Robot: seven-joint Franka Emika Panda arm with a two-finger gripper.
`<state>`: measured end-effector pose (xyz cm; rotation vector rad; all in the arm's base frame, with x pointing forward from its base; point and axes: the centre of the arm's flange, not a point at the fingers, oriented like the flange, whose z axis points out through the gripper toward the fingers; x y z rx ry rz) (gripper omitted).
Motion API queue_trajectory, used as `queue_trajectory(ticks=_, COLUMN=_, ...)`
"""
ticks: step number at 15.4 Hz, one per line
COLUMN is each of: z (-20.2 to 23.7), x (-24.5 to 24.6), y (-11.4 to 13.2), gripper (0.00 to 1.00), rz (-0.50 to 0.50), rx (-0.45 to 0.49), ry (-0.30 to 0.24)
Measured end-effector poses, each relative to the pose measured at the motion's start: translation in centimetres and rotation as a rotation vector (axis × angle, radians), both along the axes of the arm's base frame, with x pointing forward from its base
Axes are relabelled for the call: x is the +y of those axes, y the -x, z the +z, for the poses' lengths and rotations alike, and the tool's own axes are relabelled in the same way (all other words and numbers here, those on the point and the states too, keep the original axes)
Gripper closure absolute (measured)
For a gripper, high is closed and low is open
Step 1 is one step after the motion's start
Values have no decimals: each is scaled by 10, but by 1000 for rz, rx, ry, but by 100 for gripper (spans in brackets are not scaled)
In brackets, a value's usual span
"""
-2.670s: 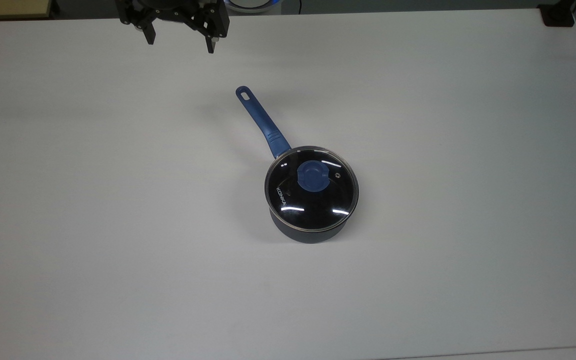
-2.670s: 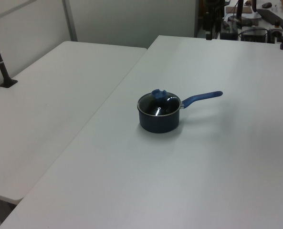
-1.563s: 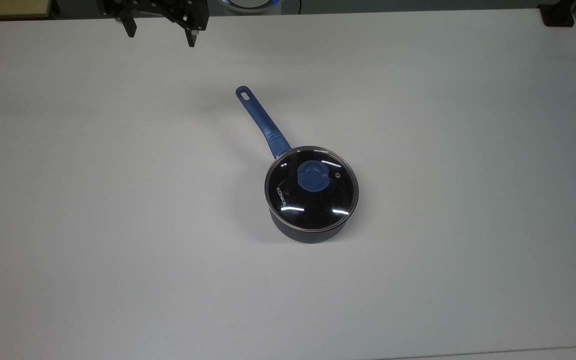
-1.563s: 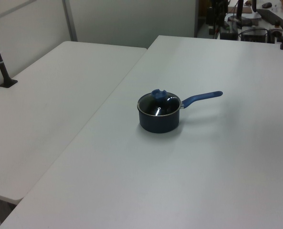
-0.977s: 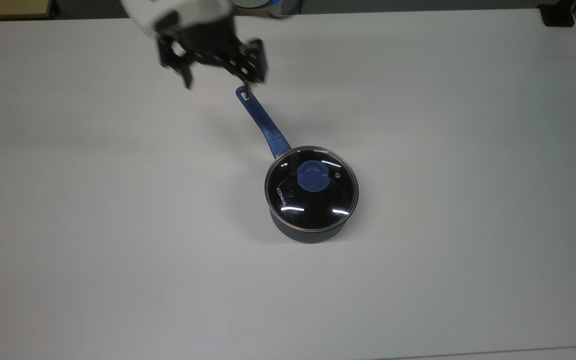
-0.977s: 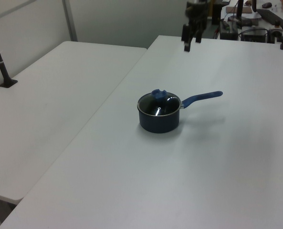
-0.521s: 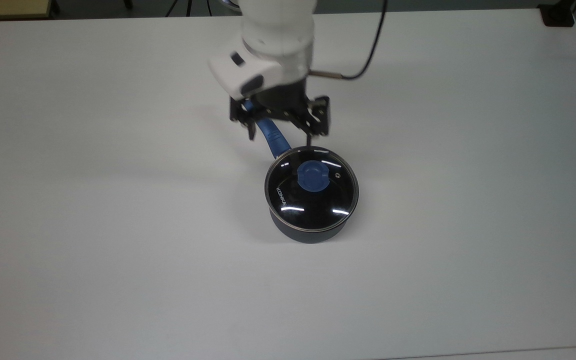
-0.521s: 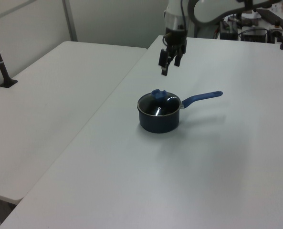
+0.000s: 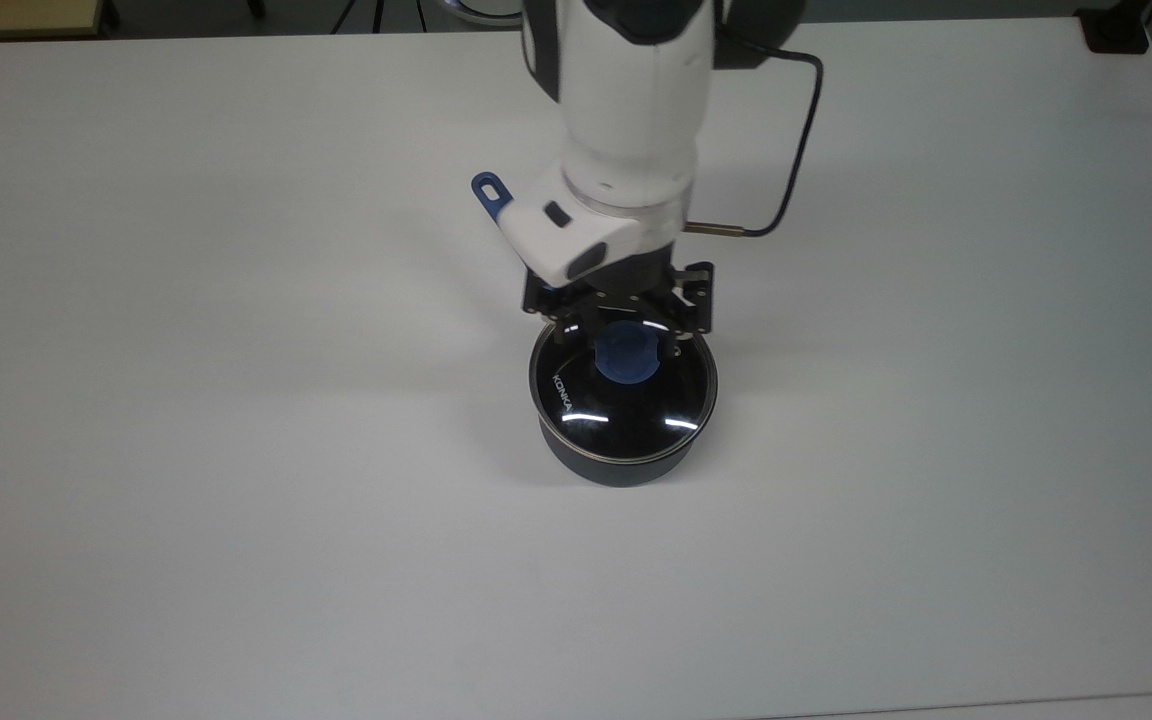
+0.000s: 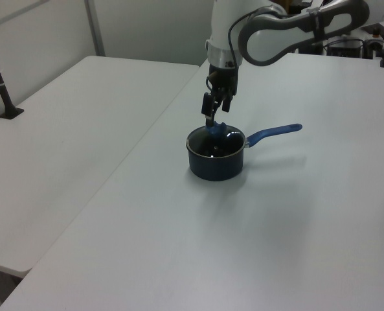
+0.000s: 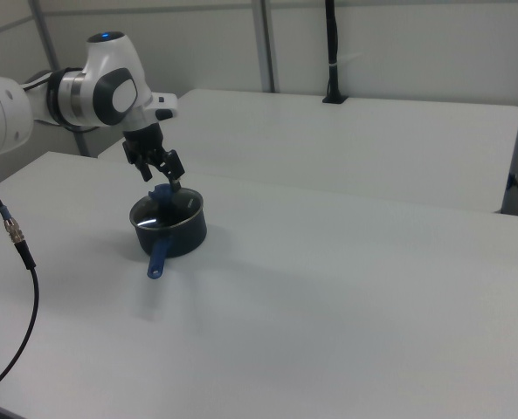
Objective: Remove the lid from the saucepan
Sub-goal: 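Close the gripper on the blue knob of the glass lid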
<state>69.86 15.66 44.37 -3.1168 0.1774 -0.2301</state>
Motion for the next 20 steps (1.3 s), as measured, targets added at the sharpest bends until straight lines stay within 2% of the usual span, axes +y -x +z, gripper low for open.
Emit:
queue_trajectory(ticks=5, z=-18, x=26, y=2, gripper=0, rz=36, rx=19, ry=10)
queue_trajectory(ticks=14, z=-20, x=17, y=-2, gripper=0, rz=53, rx=18, ry=26)
queue_trajectory(ticks=18, z=-21, x=19, y=-2, gripper=11, rz=66, rx=19, ry=33)
queue_trajectory(ticks=19, z=-22, x=20, y=-2, gripper=28, rz=70, rx=19, ry=40)
queue_trajectory(ticks=20, z=-22, x=19, y=-2, gripper=34, rz=72, rx=18, ry=45)
